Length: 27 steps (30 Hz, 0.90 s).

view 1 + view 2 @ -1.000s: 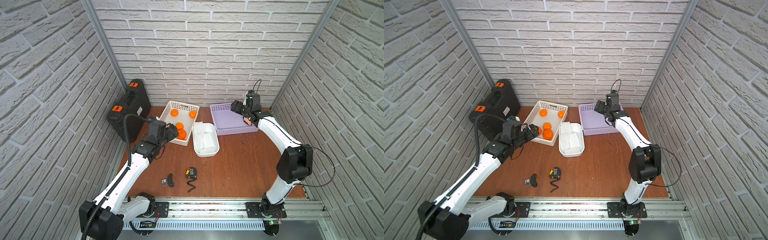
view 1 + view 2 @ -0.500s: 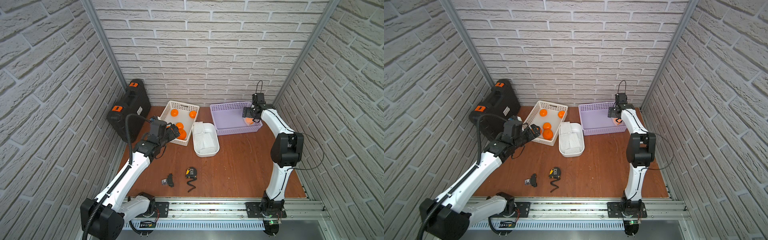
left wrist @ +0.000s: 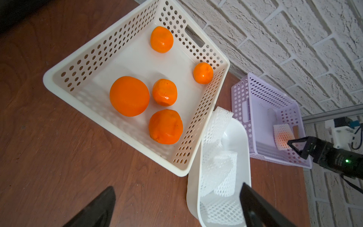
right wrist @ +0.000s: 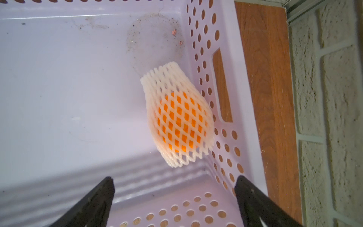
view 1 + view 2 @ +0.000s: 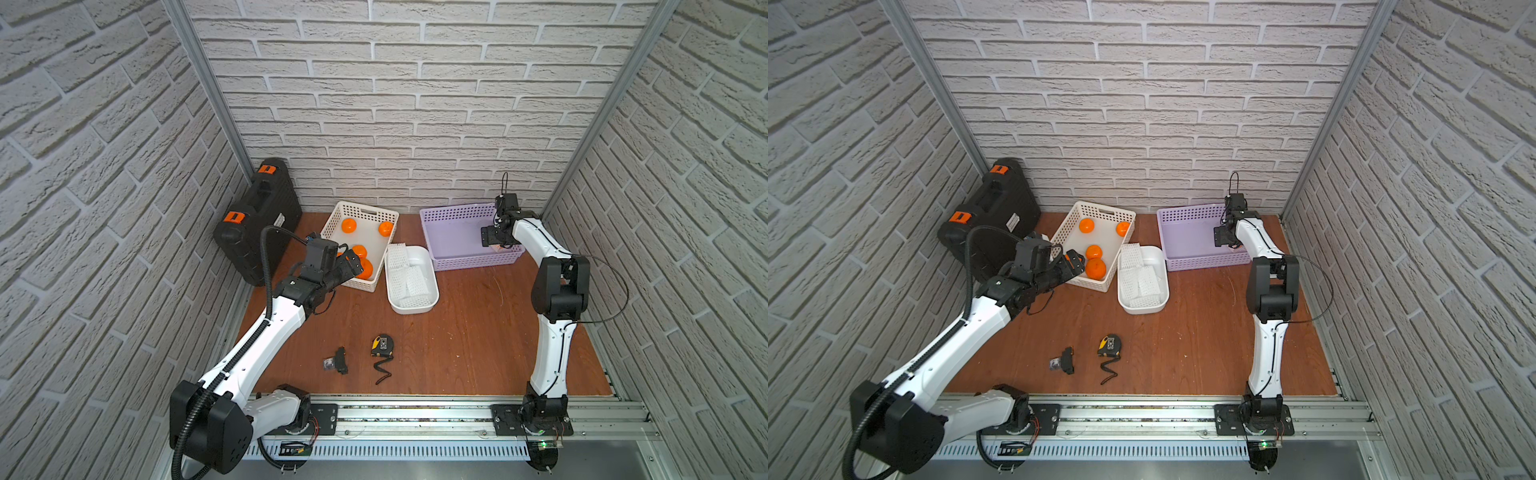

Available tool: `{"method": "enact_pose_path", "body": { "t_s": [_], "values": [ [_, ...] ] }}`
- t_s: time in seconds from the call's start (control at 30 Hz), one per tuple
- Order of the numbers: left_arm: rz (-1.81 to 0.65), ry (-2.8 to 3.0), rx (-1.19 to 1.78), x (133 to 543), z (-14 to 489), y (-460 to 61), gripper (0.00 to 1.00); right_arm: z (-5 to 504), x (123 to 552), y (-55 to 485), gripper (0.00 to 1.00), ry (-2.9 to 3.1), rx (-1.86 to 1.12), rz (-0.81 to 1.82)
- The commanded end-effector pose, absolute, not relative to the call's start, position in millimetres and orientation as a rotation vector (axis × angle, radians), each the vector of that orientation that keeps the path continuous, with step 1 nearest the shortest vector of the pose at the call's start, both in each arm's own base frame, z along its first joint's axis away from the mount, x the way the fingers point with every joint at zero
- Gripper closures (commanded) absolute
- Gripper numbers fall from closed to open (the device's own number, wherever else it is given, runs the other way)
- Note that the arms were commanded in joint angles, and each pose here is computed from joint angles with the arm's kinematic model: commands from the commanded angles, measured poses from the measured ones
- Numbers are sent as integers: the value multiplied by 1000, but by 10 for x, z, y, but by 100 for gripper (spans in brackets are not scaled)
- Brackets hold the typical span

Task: Remove foam nets from oranges
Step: Pick up the orange from the basket.

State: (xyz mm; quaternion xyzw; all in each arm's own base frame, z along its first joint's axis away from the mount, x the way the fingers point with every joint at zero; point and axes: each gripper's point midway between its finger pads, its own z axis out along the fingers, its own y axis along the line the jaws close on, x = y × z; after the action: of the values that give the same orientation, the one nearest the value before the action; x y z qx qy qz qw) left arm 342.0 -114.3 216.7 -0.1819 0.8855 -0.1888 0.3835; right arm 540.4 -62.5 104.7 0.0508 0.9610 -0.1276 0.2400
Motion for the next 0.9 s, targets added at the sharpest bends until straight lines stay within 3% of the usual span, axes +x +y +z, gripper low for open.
{"method": "enact_pose_path", "body": {
  "t_s": [0.0, 0.57, 0.87],
  "values": [
    [-521, 2224, -458, 3501, 2302, -1181, 2, 1137, 5574, -638, 5, 2577, 103, -357],
    [-551, 2264, -493, 3601, 2157, -1193, 2, 776, 5736, -777, 7, 2600, 58, -487],
    [-577, 2276, -504, 3641, 2098, -1217, 2, 824, 5737, -736, 7, 2570, 44, -508]
  ]
}}
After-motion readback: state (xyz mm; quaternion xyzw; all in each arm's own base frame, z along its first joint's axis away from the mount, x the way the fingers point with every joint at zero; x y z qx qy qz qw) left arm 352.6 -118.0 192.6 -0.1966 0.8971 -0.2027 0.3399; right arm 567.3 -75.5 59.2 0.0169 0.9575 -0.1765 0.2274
